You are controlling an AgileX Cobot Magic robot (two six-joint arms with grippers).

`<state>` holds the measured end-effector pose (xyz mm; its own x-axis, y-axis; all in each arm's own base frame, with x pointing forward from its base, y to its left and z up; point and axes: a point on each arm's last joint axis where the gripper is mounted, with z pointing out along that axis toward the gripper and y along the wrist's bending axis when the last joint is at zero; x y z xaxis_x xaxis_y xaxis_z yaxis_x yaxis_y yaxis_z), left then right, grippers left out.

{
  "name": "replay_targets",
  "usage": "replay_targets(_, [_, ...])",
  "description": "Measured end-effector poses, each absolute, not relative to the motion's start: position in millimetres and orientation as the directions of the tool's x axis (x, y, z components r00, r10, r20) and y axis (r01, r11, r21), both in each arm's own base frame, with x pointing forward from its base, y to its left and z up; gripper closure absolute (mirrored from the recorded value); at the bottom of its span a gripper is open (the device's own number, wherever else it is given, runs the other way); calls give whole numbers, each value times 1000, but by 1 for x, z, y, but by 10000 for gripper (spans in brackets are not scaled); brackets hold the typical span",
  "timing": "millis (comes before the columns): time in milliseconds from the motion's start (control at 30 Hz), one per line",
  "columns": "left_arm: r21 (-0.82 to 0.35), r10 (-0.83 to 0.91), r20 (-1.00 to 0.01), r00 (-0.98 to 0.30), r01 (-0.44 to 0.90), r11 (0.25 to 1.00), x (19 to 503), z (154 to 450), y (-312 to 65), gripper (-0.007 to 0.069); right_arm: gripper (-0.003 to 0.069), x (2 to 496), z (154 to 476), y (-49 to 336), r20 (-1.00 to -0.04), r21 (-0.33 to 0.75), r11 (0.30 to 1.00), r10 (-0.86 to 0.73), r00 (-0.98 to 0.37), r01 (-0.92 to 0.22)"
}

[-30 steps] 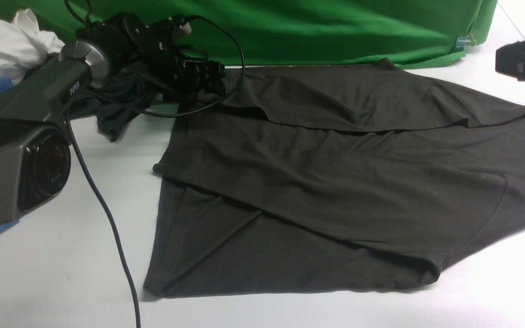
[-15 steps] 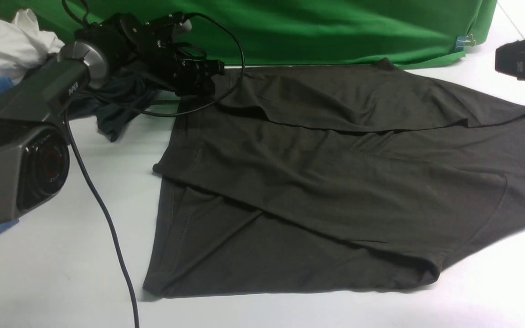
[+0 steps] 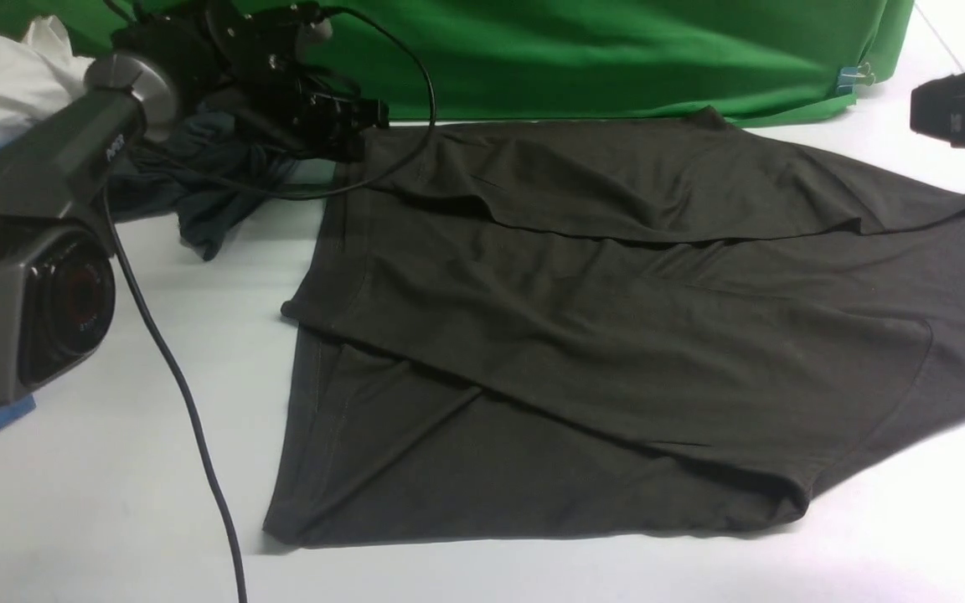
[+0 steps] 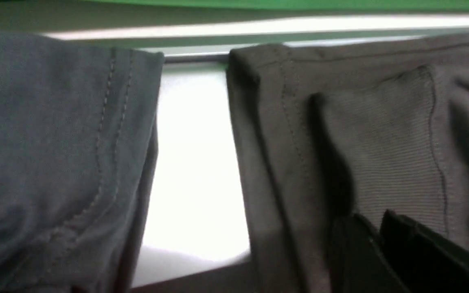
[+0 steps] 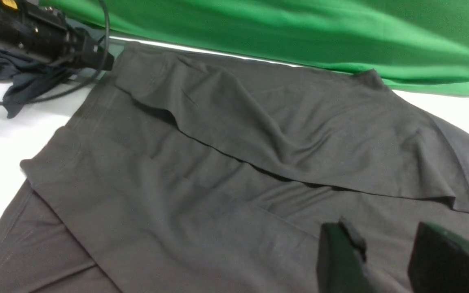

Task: Fold a long-sleeved shirt on a white desktop.
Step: 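Grab the top left corner of the dark shirt with the left gripper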

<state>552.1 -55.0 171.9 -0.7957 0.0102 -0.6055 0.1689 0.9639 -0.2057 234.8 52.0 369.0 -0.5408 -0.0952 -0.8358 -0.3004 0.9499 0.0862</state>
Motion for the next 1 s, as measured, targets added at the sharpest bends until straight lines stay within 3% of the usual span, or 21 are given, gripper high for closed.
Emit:
replay_targets(233, [-219,39,-612,-790,216,952,556,152,-63,314,417,235,369,52,-833,87,950,-97,-544,-301])
replay_targets(567, [-215,50,-624,-780,233,948,557,148,-64,286,417,234,368,52,-827,89,949,-100,-553,-304])
replay_targets(767, [-226,44,-635,-771,240,944,559,145,-64,327,417,234,368,52,-825,88,948,-102,-556,-305])
replay_targets(1000, [-218,66,-649,-757,270,938,560,142,-66,494,417,234,367,52,-823,89,948,-103,-558,-305])
